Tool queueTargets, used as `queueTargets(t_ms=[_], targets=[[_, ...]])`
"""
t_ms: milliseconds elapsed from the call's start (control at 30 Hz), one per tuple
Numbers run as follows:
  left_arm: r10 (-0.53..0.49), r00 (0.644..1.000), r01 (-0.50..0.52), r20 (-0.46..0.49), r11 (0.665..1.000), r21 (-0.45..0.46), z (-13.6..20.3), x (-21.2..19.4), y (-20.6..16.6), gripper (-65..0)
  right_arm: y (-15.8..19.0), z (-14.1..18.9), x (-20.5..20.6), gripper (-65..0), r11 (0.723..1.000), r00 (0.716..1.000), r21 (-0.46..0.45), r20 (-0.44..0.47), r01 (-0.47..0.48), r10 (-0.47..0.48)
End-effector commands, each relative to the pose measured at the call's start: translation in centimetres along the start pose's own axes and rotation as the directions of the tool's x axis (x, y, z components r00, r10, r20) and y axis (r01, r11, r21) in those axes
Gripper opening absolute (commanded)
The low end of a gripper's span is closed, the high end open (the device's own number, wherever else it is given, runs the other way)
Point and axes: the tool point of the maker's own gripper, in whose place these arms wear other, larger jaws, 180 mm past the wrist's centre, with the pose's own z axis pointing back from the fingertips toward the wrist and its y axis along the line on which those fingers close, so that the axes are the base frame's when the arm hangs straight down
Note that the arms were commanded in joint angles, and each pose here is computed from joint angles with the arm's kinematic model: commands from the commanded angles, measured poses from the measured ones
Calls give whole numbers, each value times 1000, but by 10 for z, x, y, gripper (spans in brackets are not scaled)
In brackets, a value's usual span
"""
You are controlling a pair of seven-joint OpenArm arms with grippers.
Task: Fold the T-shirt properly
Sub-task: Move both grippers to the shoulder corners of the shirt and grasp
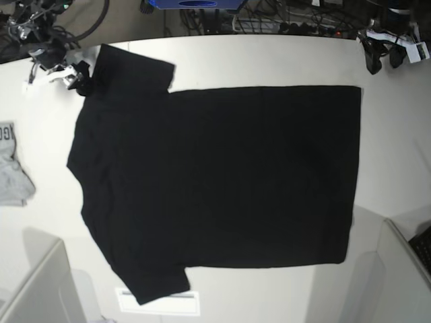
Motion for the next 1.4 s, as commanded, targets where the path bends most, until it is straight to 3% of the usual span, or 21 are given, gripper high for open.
queueTargets(t_ms=[0,133,267,400,533,700,767,1033,1367], targets=[[28,1000,-27,7,999,-18,-1,12,5,-313,-2,0,7,-230,1000,1000,-1,18,-16,16],[17,999,-18,-41,999,-31,-9,28,23,-406,-14,-8,-9,-231,999,999,-29,-40,-21,20],[-47,997,48,-54,999,22,-9,31,39,-411,-18,-14,-20,-231,1000,998,-11,-69,-16,15],[-135,987,135,-90,991,-4,-12,22,34,-411,-17,-18,-29,-231,1000,995,9,-99,-30,31],[-125,988,124,-91,992,-11,-12,17,31,-411,-3,-26,-37,-231,996,988,52,-132,-69,75],[-106,991,106,-86,994,-14,-13,14,28,-411,-8,-31,-49,-239,998,986,52,-162,-35,43],[-101,992,100,-76,995,-17,-17,16,27,-411,-9,-34,-54,-293,998,984,55,-177,-19,28],[-70,993,66,-97,997,-51,-30,4,17,-411,-13,-41,-63,-650,998,979,62,-204,21,-7],[-62,991,53,-115,995,-86,-36,-5,5,-411,-13,-41,-66,-650,998,977,59,-212,26,-13]])
